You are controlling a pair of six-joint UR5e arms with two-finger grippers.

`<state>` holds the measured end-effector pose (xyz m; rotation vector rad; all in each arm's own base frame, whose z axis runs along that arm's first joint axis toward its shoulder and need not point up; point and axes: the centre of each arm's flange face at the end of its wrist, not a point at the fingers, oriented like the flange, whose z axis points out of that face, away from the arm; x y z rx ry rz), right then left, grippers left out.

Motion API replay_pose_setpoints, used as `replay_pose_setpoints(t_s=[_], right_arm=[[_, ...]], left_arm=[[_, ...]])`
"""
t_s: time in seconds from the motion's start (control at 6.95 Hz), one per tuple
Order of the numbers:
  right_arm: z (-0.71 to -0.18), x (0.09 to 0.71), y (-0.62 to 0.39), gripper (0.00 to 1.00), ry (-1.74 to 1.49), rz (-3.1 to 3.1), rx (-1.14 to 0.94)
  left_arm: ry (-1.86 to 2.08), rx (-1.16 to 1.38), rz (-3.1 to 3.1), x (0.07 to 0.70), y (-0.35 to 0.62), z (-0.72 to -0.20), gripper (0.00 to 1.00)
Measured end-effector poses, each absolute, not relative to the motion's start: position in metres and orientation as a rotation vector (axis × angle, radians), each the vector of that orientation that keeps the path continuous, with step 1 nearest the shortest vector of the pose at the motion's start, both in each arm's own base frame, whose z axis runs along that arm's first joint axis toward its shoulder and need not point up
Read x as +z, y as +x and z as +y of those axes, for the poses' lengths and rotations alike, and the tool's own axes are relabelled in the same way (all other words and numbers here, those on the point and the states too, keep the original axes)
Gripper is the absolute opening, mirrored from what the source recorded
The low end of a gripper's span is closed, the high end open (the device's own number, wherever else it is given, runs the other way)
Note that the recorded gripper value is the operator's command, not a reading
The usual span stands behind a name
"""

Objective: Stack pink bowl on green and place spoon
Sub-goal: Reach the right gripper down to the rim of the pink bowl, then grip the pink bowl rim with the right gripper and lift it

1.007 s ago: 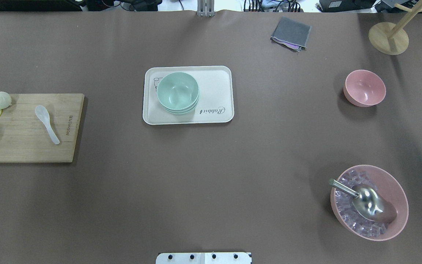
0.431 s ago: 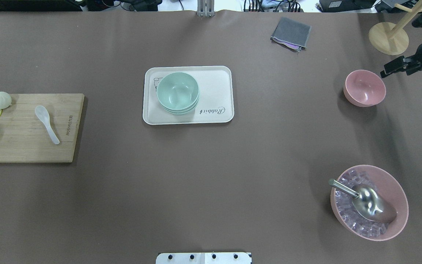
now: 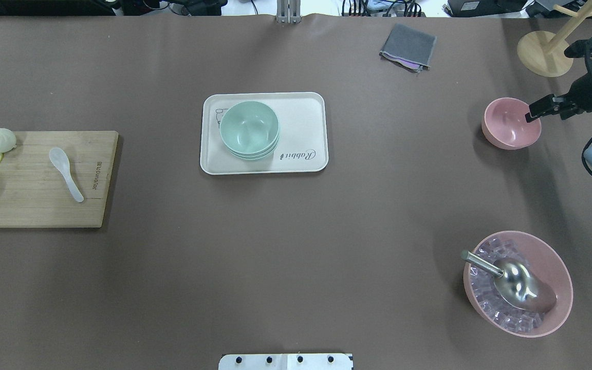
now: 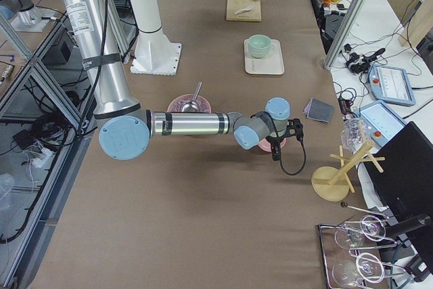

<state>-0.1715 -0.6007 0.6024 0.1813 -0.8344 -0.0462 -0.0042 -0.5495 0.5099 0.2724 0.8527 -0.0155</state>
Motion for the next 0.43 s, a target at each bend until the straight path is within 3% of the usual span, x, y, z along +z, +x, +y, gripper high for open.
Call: replay_pose_setpoints(t_s=[0.14, 0.29, 0.43], right_arm=[[-0.5976, 0.6099, -0.1737, 0.27, 0.171, -0.829, -0.046], [-0.5960, 0.6123, -0.1762, 0.00, 0.166, -0.829, -0.043], [-0.5952, 0.6119, -0.1792, 0.00, 0.161, -0.831, -0.037]], left_arm=[[0.272, -0.015, 0.853, 0.5105, -0.0039, -0.5501, 0.98], [0.272, -0.014, 0.853, 0.5104, -0.0036, -0.5513, 0.98], [0.274, -0.013, 0.853, 0.5091, -0.0035, -0.5527, 0.98]])
